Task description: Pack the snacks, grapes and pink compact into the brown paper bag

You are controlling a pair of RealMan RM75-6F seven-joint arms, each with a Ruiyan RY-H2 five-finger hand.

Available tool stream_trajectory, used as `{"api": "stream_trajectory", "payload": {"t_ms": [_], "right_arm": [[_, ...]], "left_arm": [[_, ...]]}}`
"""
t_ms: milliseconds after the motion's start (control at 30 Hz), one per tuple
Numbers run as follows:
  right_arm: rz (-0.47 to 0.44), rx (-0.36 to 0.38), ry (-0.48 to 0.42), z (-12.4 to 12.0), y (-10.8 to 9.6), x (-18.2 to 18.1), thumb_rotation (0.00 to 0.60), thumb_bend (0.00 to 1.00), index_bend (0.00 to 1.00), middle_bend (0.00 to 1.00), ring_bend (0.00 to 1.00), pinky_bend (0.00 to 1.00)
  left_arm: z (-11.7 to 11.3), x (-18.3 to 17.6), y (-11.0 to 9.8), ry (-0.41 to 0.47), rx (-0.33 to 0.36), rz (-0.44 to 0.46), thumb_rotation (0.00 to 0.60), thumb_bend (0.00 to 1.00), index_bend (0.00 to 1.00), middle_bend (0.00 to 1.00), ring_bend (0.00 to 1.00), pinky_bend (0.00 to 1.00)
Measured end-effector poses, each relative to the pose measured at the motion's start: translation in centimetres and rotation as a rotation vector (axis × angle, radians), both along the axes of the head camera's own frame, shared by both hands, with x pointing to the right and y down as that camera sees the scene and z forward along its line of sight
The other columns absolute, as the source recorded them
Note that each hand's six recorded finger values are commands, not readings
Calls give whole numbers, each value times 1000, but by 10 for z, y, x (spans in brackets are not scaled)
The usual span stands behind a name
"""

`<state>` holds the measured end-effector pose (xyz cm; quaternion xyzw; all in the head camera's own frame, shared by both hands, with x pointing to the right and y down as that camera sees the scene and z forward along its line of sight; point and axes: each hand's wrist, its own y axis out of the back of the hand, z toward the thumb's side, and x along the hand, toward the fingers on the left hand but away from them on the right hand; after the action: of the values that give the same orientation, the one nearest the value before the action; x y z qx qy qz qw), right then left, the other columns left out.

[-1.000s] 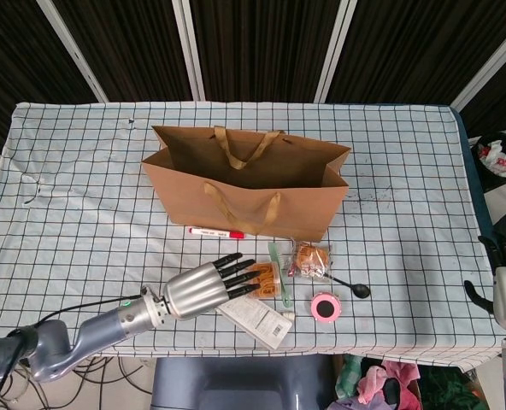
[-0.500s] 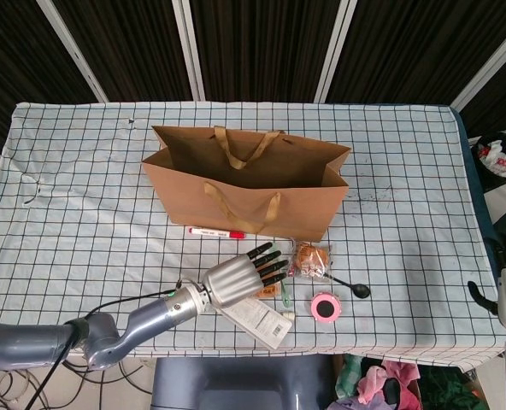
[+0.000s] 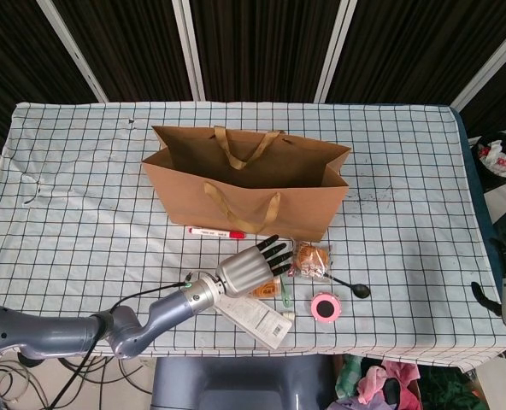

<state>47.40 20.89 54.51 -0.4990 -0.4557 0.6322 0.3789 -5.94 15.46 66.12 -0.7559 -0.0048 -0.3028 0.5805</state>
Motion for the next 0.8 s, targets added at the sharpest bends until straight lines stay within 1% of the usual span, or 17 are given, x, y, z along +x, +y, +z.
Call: {"api": "stream_trajectory", "payload": {"t_ms": [167, 267, 400, 567, 633, 767, 800], "right_arm": [[-1, 1, 0, -1, 0, 1, 600, 204, 171, 113, 199, 229], [2, 1, -1, -1, 0, 1, 600, 205, 172, 113, 199, 229], [3, -1, 0, -1, 1, 2, 600, 204, 172, 113, 199, 229], [7, 3, 0, -2, 2, 3, 600, 213, 171, 113, 199, 229], [5, 0, 1, -2, 3, 3, 600, 214, 171, 113, 199, 230], [6, 2, 1, -3, 3, 3, 600, 217, 171, 113, 199, 229], [7, 2, 0, -3, 3, 3, 600, 218, 172, 113, 199, 229]], "left_arm": [[7, 2, 1, -7, -8, -3, 600, 137, 125, 62, 0, 34], [11, 3, 2, -14, -11, -3, 600, 165, 127, 75, 0, 33], [14, 4, 4, -18, -22, -3, 600, 189, 130, 112, 0, 34], [17, 5, 8, -25, -31, 9, 600, 208, 135, 135, 0, 35], [17, 5, 9, -27, -33, 10, 600, 214, 145, 159, 0, 35], [18, 5, 10, -26, -30, 13, 600, 267, 185, 246, 1, 41], [17, 5, 10, -25, -28, 12, 600, 287, 203, 272, 10, 59]]}}
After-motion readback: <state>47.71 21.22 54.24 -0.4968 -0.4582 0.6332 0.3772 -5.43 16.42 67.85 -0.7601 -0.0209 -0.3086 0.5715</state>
